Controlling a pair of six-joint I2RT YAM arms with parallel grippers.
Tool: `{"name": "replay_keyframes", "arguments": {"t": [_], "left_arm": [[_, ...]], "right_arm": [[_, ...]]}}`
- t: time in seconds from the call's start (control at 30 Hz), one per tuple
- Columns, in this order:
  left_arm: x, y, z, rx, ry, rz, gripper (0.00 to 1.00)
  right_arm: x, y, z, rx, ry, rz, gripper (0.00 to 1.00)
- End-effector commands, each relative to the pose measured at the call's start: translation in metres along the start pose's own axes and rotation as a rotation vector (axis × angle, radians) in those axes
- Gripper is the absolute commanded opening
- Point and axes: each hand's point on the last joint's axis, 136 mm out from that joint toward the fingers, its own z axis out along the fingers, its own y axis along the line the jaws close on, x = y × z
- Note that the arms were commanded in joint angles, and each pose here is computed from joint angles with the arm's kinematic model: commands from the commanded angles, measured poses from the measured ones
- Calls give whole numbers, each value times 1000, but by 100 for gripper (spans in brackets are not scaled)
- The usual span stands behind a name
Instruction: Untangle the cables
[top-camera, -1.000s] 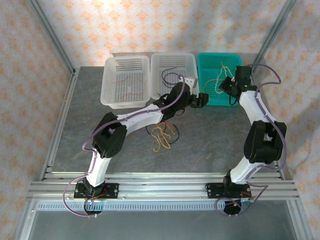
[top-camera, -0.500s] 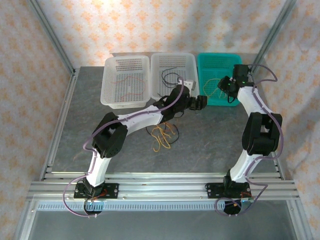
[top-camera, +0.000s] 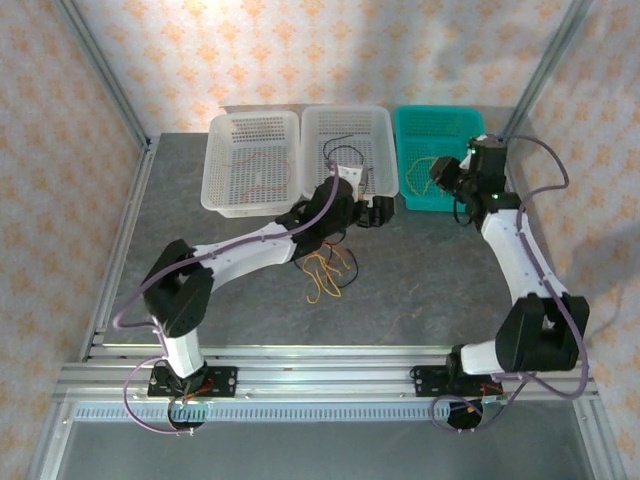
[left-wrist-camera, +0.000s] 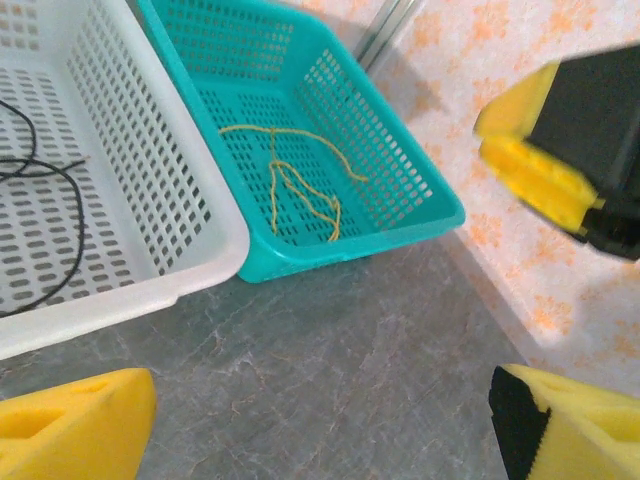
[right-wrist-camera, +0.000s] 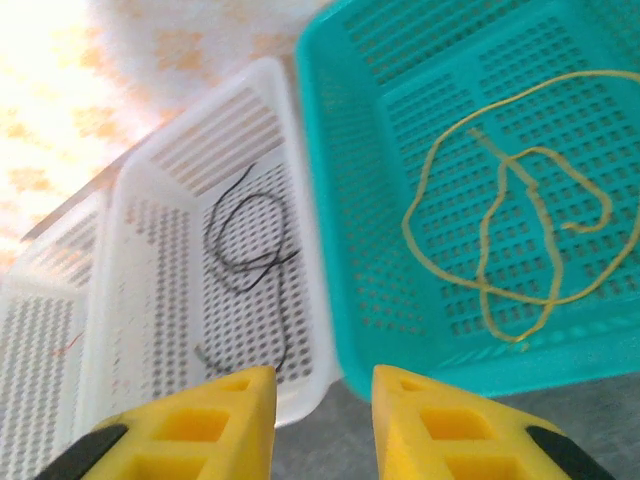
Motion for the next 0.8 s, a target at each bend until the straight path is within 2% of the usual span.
{"name": "replay_keyframes", "arguments": {"t": [0.0,0.37,0.77], "left_arm": [[4,19,-14,-55,-24,6,88],[40,50,-57,-97,-20,-71,87],[55,81,-92,-186,-50,-143,85]], "right_arm": [[23,13,-7,-46,25,-59,29],[99,70,-13,-196,156,-326,32],[160,110,10,-230,209,-550,42]]}}
